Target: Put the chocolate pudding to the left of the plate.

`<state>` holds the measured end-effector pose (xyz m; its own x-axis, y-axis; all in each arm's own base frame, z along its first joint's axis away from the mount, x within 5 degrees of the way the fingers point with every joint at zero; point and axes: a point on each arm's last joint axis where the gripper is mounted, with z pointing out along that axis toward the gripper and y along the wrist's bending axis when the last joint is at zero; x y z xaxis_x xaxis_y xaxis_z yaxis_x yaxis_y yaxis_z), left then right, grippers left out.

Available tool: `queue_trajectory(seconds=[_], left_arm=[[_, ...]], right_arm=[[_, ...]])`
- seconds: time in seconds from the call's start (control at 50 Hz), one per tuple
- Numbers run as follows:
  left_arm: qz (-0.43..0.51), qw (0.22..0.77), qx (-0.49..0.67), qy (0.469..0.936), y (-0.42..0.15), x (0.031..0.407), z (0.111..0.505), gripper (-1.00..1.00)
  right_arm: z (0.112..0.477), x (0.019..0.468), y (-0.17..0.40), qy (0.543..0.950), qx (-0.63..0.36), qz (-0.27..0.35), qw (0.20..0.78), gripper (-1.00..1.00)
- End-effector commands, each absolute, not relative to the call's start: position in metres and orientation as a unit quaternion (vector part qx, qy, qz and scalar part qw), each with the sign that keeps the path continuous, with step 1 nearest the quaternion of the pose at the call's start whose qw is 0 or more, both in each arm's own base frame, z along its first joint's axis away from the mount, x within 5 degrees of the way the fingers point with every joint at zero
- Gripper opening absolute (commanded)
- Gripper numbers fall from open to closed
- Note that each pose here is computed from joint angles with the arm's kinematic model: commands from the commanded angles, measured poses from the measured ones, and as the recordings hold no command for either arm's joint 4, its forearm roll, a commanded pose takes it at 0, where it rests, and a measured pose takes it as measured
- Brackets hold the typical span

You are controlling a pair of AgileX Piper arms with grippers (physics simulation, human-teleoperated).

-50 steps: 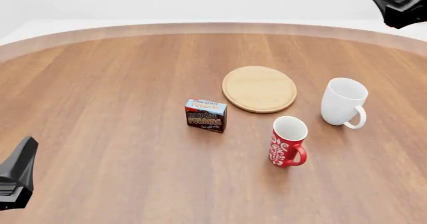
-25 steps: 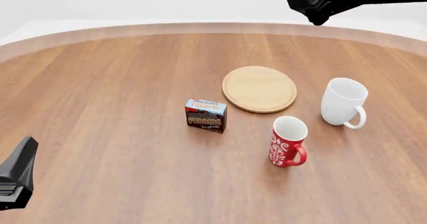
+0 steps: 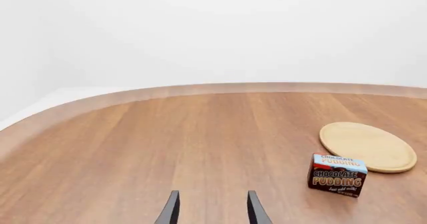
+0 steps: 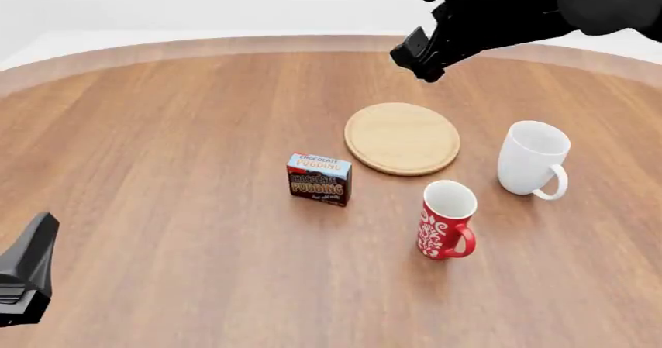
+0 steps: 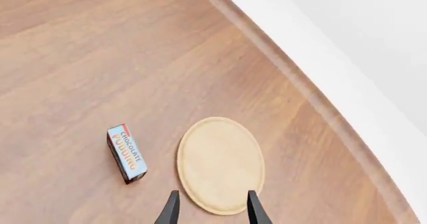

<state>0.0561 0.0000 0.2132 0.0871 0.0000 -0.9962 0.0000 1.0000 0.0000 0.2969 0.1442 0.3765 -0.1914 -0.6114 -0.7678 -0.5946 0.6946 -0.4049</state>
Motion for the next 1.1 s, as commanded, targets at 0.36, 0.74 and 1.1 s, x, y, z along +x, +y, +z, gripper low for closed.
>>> queue_trajectory(seconds=[0.36,0.74,1.1], left_arm=[[0.0,0.737,0.0,0.676,0.0,0.056,0.213,1.0],[0.0,0.737,0.0,0.676,0.0,0.056,0.213,1.0],[0.0,0.737,0.0,0.676,0.0,0.056,0.213,1.0]], right_arm=[[0.312,0.303,0.193,0.786,-0.438,0.026,0.435,1.0],[0.293,0.31,0.216,0.788,-0.451,0.037,0.416,1.0],[0.272,0.32,0.232,0.793,-0.453,0.044,0.405,1.0]])
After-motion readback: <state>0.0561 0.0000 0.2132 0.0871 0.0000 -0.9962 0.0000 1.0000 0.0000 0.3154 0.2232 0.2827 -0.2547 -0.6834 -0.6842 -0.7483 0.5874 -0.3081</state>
